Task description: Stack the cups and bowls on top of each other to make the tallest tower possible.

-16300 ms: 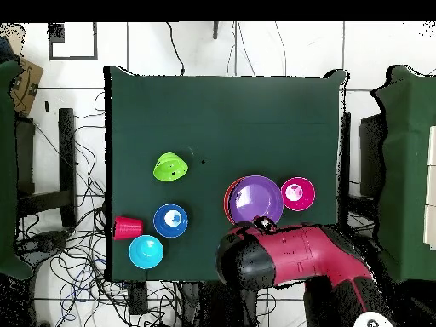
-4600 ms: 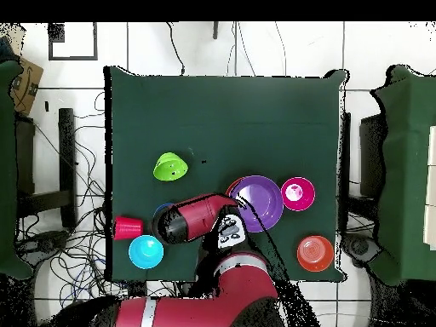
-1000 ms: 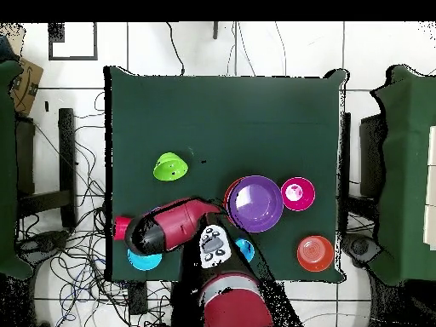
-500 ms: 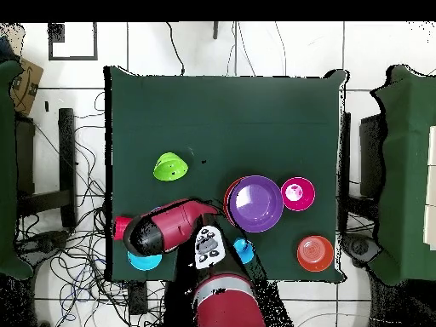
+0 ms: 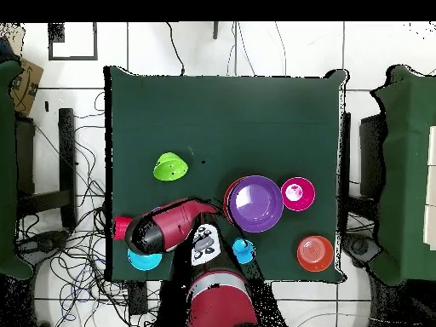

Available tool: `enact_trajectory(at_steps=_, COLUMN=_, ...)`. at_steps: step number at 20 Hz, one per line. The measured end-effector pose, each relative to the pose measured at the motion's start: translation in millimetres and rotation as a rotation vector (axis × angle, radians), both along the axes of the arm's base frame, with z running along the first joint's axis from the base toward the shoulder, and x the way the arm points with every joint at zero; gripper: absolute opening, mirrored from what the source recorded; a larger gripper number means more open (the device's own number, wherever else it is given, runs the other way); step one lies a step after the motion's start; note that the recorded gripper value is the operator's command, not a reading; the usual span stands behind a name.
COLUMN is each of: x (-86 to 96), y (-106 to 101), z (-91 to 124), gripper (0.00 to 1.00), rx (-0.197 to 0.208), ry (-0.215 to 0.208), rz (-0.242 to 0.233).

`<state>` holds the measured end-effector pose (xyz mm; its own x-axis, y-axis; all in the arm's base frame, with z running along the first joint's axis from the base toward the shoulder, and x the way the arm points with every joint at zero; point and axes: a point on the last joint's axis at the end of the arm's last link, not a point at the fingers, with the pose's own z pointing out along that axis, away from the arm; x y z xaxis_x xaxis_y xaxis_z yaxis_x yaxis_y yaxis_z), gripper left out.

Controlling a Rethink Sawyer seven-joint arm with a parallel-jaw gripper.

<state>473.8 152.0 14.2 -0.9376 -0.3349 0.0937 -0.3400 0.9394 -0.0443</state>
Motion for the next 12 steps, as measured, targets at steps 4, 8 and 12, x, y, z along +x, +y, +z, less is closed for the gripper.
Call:
enact_trajectory(at_steps=4, x=-1.3, y=-0.9, z=-3.6, gripper=1.0, rx=-0.011, ry=0.003, rz=0.003)
enact_trajectory(at_steps=8, x=-4.1, y=-3.6, z=-12.9, gripper=1.0, rx=-0.03, ry=0.012, rz=0.007)
enact_trajectory(at_steps=12, x=-6.5, y=-0.4, z=-23.7, gripper=1.0, rx=-0.035, ry=0.01, rz=0.018)
